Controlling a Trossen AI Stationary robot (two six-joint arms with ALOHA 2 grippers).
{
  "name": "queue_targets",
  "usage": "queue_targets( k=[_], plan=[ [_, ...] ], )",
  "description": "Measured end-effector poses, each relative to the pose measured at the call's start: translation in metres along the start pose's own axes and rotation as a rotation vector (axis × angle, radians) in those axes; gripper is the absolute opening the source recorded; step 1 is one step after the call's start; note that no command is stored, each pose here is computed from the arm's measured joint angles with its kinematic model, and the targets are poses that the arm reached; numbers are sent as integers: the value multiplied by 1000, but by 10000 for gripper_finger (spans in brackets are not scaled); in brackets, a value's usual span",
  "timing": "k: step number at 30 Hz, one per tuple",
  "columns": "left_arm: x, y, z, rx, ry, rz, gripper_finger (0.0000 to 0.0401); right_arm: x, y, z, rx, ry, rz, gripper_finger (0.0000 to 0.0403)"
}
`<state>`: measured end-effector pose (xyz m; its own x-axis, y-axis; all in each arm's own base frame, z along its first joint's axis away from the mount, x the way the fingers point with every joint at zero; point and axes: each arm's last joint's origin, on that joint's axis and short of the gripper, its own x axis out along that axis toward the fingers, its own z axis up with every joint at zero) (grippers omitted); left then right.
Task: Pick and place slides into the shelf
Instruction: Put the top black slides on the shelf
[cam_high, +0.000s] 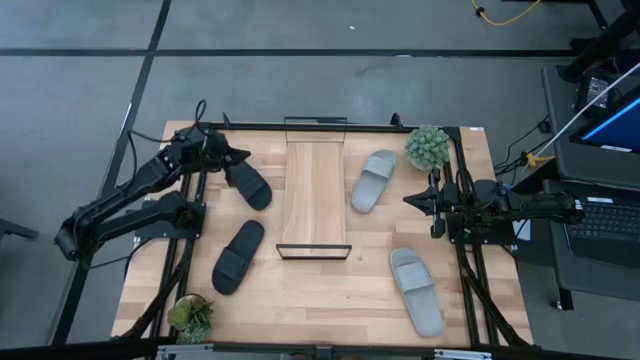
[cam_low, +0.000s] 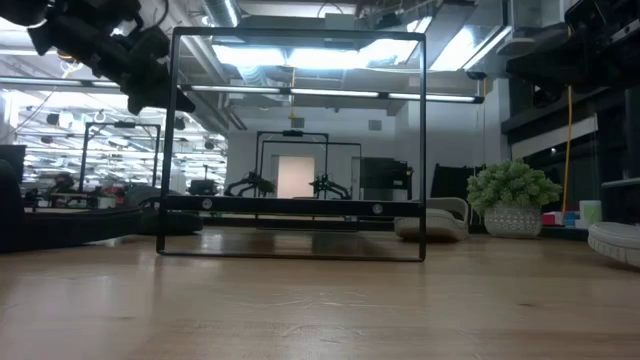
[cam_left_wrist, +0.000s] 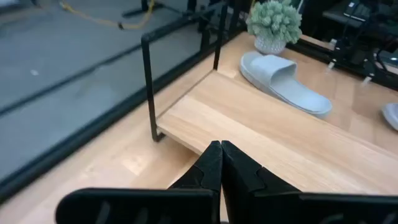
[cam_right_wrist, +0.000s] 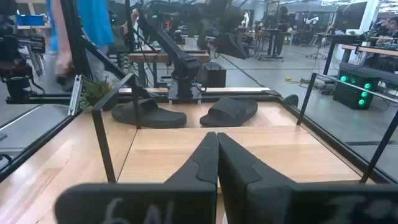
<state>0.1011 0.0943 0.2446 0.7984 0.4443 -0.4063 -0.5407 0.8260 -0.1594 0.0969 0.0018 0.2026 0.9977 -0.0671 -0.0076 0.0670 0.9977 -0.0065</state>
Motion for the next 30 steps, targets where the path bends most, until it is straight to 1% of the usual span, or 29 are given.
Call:
queue_targets(
  k=[2, 4, 9, 13, 17, 20, 27, 30],
  plan=[
    [3, 6, 1, -46, 36, -19, 0, 0, 0, 0, -1, 1, 0, 6],
    [5, 11, -2, -93, 105, -28, 0, 0, 0, 0, 0, 2, 0, 6],
    [14, 23, -9, -153, 190, 37, 0, 0, 0, 0, 2, 2, 1, 6],
    [20, 28, -11, -171, 220, 52, 0, 0, 0, 0, 3, 2, 2, 6],
    [22, 29, -10, -120, 215, 51, 5, 0, 0, 0, 4, 2, 3, 6],
    [22, 29, -9, -118, 207, 46, 28, 0, 0, 0, 5, 2, 3, 6],
    [20, 28, -3, -111, 198, 66, 109, 0, 0, 0, 71, 3, 3, 6],
    [19, 28, -1, -131, 213, 65, 135, 0, 0, 0, 80, 3, 3, 6]
  ],
)
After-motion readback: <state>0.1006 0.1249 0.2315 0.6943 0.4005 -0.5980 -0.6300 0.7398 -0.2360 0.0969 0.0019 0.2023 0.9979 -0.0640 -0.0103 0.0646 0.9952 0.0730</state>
